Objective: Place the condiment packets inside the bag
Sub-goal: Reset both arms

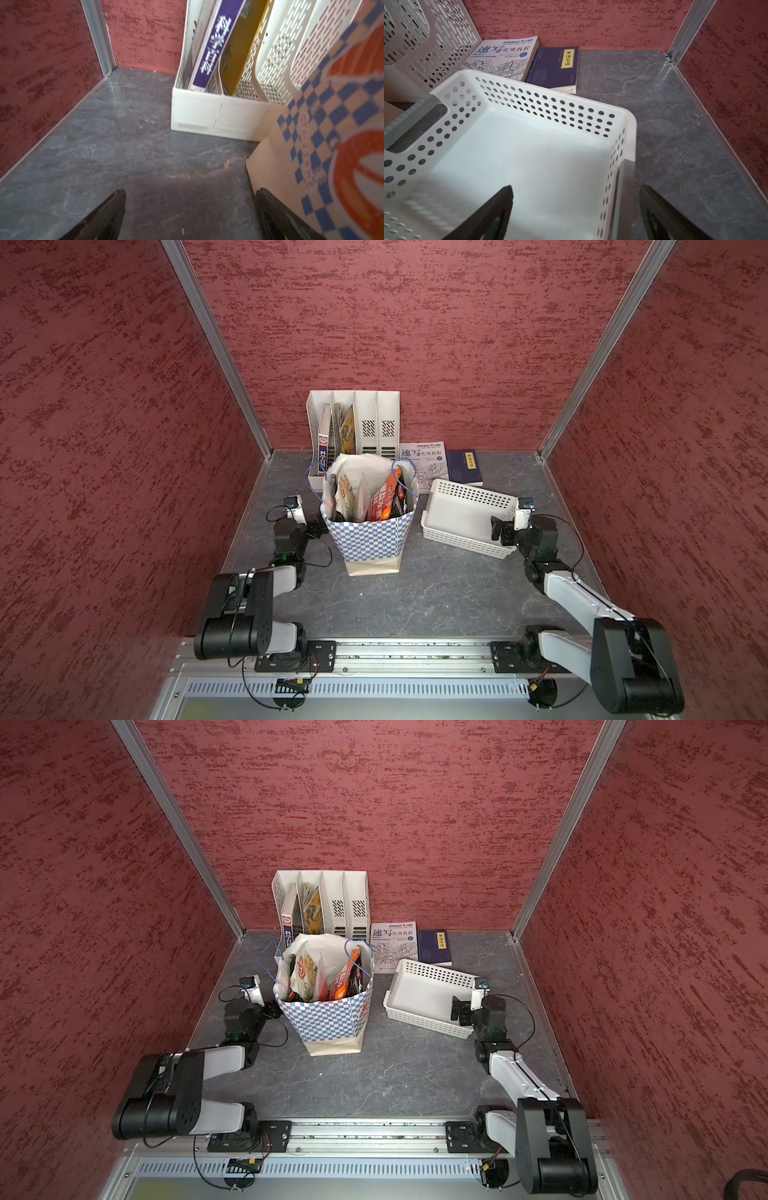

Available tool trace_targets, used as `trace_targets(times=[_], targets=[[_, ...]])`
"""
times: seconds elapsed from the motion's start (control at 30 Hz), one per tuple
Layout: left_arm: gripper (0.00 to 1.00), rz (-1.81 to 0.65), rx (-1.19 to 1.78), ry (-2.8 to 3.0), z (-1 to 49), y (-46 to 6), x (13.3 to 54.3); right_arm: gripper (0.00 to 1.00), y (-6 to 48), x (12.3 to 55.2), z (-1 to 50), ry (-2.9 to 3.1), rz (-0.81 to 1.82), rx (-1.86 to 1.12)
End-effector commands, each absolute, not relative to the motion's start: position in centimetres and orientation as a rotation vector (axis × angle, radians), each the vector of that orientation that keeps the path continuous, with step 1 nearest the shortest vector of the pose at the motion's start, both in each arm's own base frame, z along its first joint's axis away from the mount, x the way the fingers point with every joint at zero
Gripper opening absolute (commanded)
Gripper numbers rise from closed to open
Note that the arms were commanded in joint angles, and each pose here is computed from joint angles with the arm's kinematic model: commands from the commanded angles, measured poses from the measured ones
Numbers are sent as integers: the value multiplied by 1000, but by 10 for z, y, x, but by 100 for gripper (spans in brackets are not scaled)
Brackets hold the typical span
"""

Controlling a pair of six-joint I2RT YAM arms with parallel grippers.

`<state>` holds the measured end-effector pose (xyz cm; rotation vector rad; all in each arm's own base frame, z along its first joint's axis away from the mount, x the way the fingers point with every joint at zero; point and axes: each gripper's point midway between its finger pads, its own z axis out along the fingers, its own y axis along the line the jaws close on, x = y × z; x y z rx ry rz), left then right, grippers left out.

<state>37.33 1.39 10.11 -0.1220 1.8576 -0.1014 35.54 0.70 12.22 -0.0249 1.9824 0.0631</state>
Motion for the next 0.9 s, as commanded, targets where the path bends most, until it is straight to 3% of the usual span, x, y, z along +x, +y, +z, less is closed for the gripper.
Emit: trace_targets(times=[0.0, 0.2, 0.43, 0.87], targets=[[100, -129, -8, 1679, 131, 0, 377, 99, 8, 370, 152, 1801, 60, -50], [100, -72, -96, 1821, 117, 12, 401, 99, 13, 383, 150, 1759, 101, -52], [100, -45, -99, 1821, 117, 11, 401, 99, 18, 404, 115, 1836, 117, -62], [100, -41, -94, 1822, 117, 10, 401, 99, 10, 406, 115, 1841, 88, -15]])
